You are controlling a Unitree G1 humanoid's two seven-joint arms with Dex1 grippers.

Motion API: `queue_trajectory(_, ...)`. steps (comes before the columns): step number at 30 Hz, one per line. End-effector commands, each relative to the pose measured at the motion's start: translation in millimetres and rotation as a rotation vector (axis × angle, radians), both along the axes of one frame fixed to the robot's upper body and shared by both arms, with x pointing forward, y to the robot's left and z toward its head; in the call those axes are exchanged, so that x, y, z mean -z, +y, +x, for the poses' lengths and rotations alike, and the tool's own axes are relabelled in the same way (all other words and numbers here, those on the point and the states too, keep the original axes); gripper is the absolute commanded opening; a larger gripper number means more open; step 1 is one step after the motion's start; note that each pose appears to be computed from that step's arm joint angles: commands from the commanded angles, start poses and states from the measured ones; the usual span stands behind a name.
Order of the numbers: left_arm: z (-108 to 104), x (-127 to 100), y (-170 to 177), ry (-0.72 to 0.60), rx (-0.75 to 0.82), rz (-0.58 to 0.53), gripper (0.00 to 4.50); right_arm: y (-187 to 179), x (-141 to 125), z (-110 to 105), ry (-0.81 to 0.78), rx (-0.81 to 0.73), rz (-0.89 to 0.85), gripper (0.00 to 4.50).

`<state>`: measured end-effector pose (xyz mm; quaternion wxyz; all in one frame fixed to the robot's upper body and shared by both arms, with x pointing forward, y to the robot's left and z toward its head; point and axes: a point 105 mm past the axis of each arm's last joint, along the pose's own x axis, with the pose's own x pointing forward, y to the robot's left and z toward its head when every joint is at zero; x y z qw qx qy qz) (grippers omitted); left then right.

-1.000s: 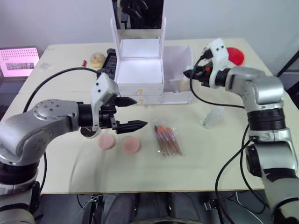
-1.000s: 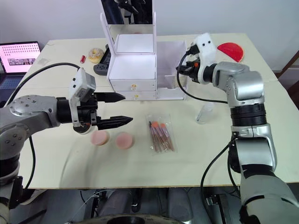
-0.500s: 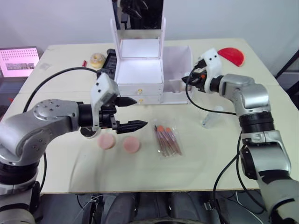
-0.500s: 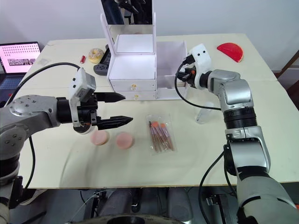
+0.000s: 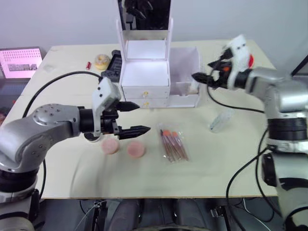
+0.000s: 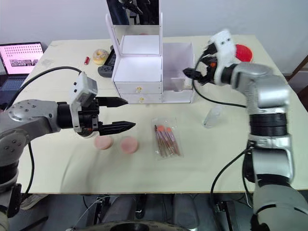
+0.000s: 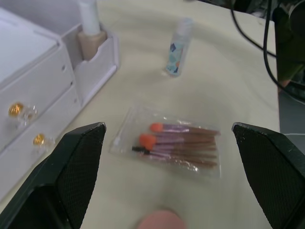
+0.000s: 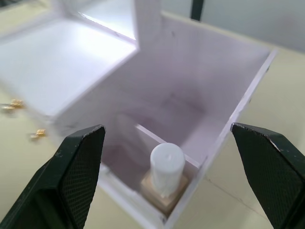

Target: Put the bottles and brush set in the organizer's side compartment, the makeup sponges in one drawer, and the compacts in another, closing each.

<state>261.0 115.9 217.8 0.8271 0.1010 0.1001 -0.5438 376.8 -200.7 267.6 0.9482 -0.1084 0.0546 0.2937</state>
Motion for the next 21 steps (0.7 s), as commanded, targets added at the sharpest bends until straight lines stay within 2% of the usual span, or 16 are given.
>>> queue_trajectory(1,-2,-9,32,-0.037,-0.051,-0.032,4.50,-30,-15,-33,-0.105,-0.048,-0.001,4.46)
queue_trajectory(3,-4,-4,53,-0.019,-0.098,-0.045,4.50,-52,-8,-48,-0.137,-0.053,-0.054,4.46)
queue_trajectory(6,-2,14,97,-0.012,-0.231,0.016,4.50,-89,14,-62,-0.094,0.015,-0.081,4.46)
queue_trajectory(10,-4,30,172,0.003,-0.458,0.053,4.50,-128,42,-79,-0.040,0.107,-0.145,4.46)
queue_trajectory(13,-12,36,226,0.001,-0.645,0.061,4.50,-155,54,-90,-0.024,0.178,-0.140,4.46)
queue_trajectory(15,-28,42,262,0.017,-0.767,0.038,4.50,-167,62,-99,-0.012,0.207,-0.127,4.46)
queue_trajectory(18,-50,51,293,0.033,-0.860,0.016,4.50,-175,74,-108,0.015,0.213,-0.140,4.46)
queue_trajectory(21,-59,59,301,0.068,-0.874,0.029,4.50,-173,76,-109,0.017,0.194,-0.125,4.46)
